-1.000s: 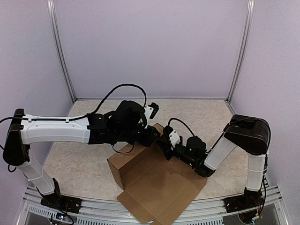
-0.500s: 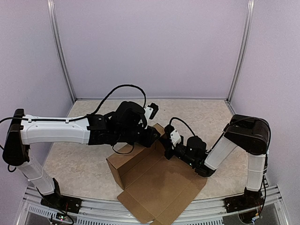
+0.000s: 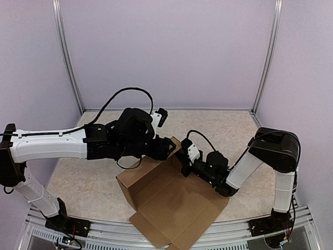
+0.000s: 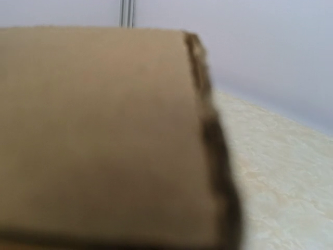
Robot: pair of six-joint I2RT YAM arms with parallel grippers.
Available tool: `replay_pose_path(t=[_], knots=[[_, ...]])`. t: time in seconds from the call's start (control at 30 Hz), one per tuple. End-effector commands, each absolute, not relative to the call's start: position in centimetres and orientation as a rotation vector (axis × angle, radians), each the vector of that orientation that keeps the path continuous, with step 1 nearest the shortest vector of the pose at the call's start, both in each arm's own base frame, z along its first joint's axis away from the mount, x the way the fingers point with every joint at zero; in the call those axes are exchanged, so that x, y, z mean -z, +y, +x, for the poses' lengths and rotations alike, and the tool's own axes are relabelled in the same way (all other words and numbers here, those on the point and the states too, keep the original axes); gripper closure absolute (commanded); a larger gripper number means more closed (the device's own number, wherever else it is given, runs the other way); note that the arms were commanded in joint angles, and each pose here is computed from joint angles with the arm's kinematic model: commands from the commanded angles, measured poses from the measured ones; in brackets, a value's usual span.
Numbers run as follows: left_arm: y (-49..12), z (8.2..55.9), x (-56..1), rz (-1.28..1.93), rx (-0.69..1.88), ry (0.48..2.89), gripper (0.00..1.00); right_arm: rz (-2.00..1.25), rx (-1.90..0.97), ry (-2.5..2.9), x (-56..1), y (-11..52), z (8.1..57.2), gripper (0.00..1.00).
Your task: Fold the paper box
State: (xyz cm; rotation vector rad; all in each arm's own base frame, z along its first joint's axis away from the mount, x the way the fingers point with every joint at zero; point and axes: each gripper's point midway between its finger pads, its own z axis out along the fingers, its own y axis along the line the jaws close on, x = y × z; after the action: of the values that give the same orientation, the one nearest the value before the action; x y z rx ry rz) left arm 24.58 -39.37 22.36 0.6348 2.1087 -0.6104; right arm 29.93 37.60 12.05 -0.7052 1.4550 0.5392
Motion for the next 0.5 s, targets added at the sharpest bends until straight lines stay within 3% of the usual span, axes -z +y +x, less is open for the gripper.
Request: replay_pose_path(t=[0.0, 0.2, 0.47], knots=[[-36.0, 24.9, -25.6, 0.590, 0.526, 2.052, 0.31, -0.586, -0.557, 1.249, -17.5, 37.2, 29.7, 1.00], [-31.8, 25.3, -27.9, 0.523, 0.456, 2.012, 0.25, -0.623, -0.558, 1.260, -17.8, 37.2, 29.3, 1.00], [-26.9, 25.4, -28.3, 0.416, 0.470, 1.999, 0.25, -0.706, -0.545, 1.333, -19.2, 38.4, 29.6, 1.00]])
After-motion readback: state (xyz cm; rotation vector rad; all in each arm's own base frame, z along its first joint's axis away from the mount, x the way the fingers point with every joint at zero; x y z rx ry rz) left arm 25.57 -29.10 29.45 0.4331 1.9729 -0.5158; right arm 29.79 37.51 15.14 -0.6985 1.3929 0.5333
